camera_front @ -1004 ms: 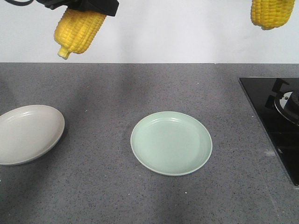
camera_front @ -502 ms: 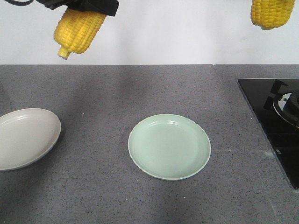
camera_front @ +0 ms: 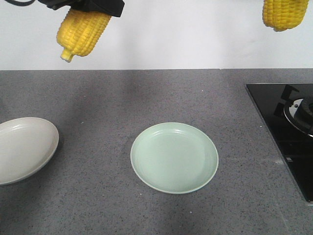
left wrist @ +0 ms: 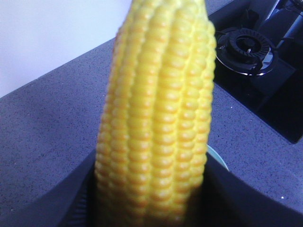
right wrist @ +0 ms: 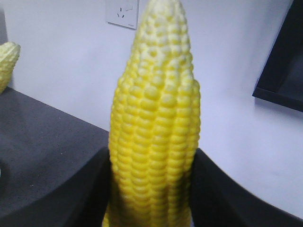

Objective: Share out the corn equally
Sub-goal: 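Drive the base closer to the counter, centering the pale green plate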

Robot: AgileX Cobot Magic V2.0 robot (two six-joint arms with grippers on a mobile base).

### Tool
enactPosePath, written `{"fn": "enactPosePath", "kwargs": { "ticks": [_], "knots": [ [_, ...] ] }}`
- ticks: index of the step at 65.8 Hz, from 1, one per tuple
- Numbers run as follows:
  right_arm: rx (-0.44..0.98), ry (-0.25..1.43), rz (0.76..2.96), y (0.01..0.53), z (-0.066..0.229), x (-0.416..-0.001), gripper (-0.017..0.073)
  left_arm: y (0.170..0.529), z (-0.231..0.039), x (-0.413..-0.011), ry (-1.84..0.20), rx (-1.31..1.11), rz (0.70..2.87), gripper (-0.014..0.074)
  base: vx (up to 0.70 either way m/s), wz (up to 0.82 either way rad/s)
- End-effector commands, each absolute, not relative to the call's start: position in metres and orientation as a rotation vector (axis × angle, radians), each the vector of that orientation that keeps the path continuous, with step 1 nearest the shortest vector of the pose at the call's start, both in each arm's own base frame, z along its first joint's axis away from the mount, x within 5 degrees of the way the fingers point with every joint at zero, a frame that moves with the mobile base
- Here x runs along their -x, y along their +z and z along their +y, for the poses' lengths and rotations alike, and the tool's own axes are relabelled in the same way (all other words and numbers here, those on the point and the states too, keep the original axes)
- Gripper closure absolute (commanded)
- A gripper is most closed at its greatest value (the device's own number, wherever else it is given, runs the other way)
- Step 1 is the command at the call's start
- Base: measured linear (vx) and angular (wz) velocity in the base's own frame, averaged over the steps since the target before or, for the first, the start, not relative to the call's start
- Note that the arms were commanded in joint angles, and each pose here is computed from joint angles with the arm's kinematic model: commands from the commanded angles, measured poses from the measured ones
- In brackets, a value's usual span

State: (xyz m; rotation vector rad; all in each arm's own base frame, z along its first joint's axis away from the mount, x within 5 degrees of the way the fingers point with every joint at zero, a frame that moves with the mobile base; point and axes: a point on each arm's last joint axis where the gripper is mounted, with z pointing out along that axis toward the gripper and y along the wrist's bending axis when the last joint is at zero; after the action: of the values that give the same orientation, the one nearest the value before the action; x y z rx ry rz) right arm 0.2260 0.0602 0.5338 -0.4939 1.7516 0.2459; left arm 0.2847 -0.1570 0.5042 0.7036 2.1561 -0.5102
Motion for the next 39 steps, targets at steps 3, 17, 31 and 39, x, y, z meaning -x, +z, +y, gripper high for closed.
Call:
{"fn": "enactPosePath", "kwargs": {
  "ticks": [3, 17, 31, 39],
  "knots": [
    [0.45, 0.237, 1.64, 0.553, 0.0566, -0.2158, 0.0566, 0.5266, -0.1513, -0.2686, -0.545, -0.676, 2.063, 0.06, 0.02, -0.03],
    [0.45, 0.237, 1.64, 0.553, 0.0566, -0.2158, 0.0566, 0.5266, -0.1513, -0.2686, -0.545, -0.676, 2.063, 0.06, 0.02, -0.03],
    [0.45, 0.237, 1.64, 0.553, 0.0566, -0.2158, 0.0566, 0.5266, -0.1513, -0.2686, -0.545, -0.676, 2.063, 0.06, 0.02, -0.02],
    [0.45, 0.237, 1.64, 0.553, 0.0566, -0.2158, 0.0566, 0.5266, -0.1513, -0.2686, -0.545, -0.676, 2.063, 0.06, 0.02, -0.02]
  ]
}}
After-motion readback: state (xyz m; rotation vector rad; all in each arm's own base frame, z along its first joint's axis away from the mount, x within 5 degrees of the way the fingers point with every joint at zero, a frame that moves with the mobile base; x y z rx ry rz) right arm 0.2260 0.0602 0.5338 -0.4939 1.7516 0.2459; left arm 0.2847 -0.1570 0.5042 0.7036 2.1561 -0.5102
